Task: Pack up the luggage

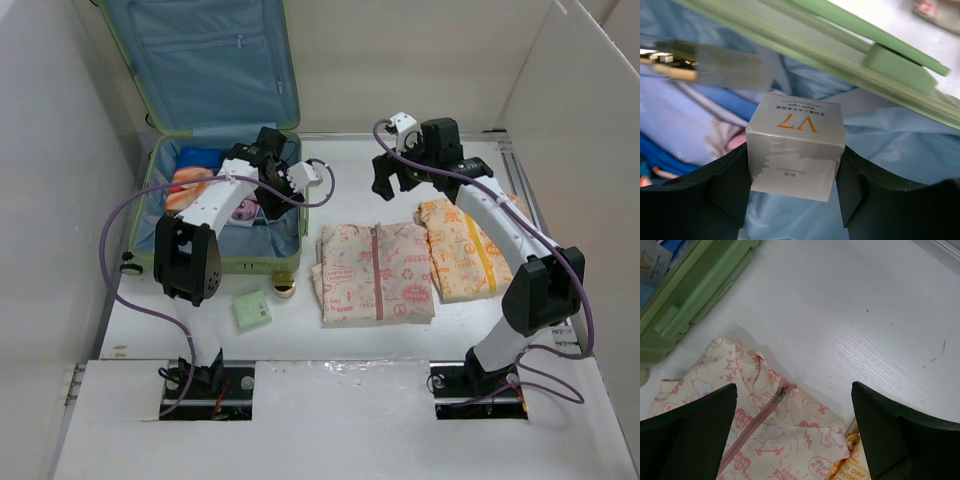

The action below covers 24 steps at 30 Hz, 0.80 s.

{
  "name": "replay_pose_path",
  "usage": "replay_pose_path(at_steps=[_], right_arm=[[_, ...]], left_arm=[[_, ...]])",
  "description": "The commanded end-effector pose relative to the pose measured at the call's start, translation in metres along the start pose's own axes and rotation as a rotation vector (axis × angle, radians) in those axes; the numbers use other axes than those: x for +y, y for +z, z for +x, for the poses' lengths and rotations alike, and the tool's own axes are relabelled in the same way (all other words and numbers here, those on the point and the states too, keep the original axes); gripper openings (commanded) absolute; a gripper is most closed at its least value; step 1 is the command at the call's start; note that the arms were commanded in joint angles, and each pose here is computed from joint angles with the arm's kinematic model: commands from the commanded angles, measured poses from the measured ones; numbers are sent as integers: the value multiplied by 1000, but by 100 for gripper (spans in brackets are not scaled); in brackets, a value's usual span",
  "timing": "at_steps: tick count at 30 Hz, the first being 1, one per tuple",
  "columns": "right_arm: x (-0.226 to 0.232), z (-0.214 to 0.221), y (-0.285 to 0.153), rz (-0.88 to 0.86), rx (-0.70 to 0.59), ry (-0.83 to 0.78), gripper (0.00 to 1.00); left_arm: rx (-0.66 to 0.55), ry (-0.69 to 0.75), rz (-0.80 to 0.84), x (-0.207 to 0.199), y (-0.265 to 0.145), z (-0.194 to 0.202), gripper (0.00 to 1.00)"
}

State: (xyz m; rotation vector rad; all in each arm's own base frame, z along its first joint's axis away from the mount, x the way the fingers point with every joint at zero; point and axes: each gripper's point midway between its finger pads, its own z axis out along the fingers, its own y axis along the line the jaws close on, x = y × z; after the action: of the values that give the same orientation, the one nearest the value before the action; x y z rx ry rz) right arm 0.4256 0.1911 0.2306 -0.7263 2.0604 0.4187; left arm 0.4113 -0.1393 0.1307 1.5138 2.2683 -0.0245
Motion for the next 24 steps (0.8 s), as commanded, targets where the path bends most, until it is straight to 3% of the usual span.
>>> replay_pose_path(at_steps=[1, 7, 16, 19, 24], right_arm=[[0, -13, -3, -18, -36, -23, 100], [5, -4, 4, -42, -34, 20, 100], [4, -6, 2, -33, -33, 21, 100], [3, -6, -1, -24, -31, 21, 100], [3, -6, -1, -24, -31, 21, 100]], left_arm=[[-21, 54, 76, -21, -12, 3, 0], [8, 67, 119, -51, 8, 23, 0], [48, 78, 1, -35, 36, 33, 0], [15, 108, 13, -38, 35, 29, 31], [-91, 238, -114, -25, 18, 18, 24]])
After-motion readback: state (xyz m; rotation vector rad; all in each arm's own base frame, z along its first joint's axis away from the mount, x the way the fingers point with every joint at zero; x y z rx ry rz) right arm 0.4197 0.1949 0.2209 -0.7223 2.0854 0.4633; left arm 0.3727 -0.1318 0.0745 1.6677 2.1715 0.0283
